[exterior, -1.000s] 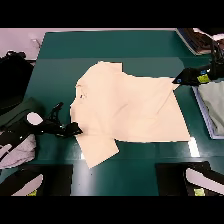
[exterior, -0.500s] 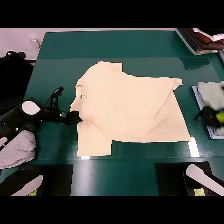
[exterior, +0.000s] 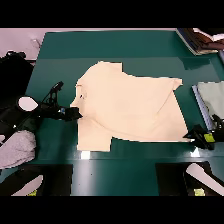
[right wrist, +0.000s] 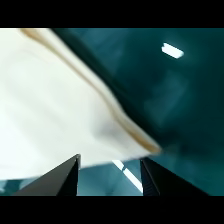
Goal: Fold the shirts.
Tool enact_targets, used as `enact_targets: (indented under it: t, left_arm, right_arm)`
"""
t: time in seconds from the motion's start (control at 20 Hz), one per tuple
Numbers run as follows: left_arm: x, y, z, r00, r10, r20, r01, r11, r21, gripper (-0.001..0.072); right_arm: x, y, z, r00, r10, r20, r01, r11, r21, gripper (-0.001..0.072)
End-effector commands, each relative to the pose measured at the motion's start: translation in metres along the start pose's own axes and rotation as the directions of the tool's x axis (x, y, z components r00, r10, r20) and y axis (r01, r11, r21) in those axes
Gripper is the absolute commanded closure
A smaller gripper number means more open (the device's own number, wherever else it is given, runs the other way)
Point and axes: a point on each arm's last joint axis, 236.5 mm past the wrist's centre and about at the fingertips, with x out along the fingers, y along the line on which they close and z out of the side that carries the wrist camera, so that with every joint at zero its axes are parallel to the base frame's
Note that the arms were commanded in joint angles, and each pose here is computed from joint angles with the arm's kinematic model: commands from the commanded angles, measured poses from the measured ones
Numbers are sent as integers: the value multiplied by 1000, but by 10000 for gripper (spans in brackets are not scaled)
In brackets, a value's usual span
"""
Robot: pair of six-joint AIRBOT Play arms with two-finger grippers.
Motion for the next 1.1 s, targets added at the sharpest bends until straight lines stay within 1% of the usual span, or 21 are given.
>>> enact_targets:
  t: [0.0, 0.05, 0.1, 0.2, 0.3, 0.4, 0.45, 0.5, 0.55, 0.6, 0.7, 0.75, 0.85, 0.9, 0.95, 1.05]
  left_arm:
    - [-1, -1, -4, 1000, -3, -17, 3, 1000, 4, 683]
    - [-1, -1, -3, 1000, -3, -15, 3, 1000, 4, 684]
    - [-1, -1, -3, 1000, -3, -13, 3, 1000, 4, 684]
    - [-7, -7, 4, 1000, -5, -4, 5, 1000, 15, 685]
    - [-28, -26, 26, 999, -16, 38, 13, 997, 79, 685]
    - [-80, -65, 70, 981, -42, 190, 7, 984, 181, 685]
    - [-116, -88, 90, 958, -60, 282, -11, 970, 243, 685]
    - [-164, -115, 109, 916, -81, 392, -46, 952, 303, 685]
    - [-213, -140, 121, 861, -107, 497, -88, 931, 353, 684]
    - [-270, -167, 129, 784, -140, 605, -143, 908, 394, 685]
    - [-375, -214, 121, 628, -214, 749, -237, 863, 446, 685]
    - [-416, -233, 109, 558, -255, 790, -270, 844, 464, 685]
    - [-489, -266, 78, 415, -347, 841, -319, 810, 492, 685]
    - [-516, -277, 66, 352, -380, 855, -326, 807, 493, 685]
    - [-532, -281, 57, 309, -397, 864, -341, 802, 491, 686]
    - [-542, -279, 57, 276, -387, 880, -362, 806, 468, 685]
  right_arm:
    - [12, 25, 24, 993, 50, 108, -46, 998, -37, 415]
    - [15, 31, 24, 993, 44, 110, -36, 997, -70, 589]
    - [17, 38, 23, 994, 38, 101, -26, 993, -117, 694]
    - [5, 63, 24, 994, 40, 106, -14, 972, -234, 693]
    - [-32, 109, 35, 977, 74, 202, 12, 919, -394, 694]
    - [-97, 174, 40, 918, 176, 356, 59, 827, -559, 694]
    - [-142, 209, 36, 864, 251, 436, 91, 773, -628, 694]
    - [-187, 238, 27, 803, 325, 499, 126, 726, -676, 694]
    - [-238, 264, 13, 724, 404, 560, 170, 682, -711, 694]
    - [-284, 283, -4, 644, 466, 606, 212, 653, -727, 694]
    - [-369, 303, -43, 480, 550, 683, 330, 609, -722, 694]
    - [-405, 305, -64, 399, 571, 718, 396, 599, -696, 694]
    - [-459, 301, -99, 273, 583, 765, 466, 615, -636, 694]
    - [-476, 298, -111, 234, 580, 780, 491, 622, -610, 694]
    - [-487, 296, -120, 215, 576, 789, 511, 622, -593, 694]
    - [-492, 296, -124, 227, 565, 793, 520, 618, -589, 694]
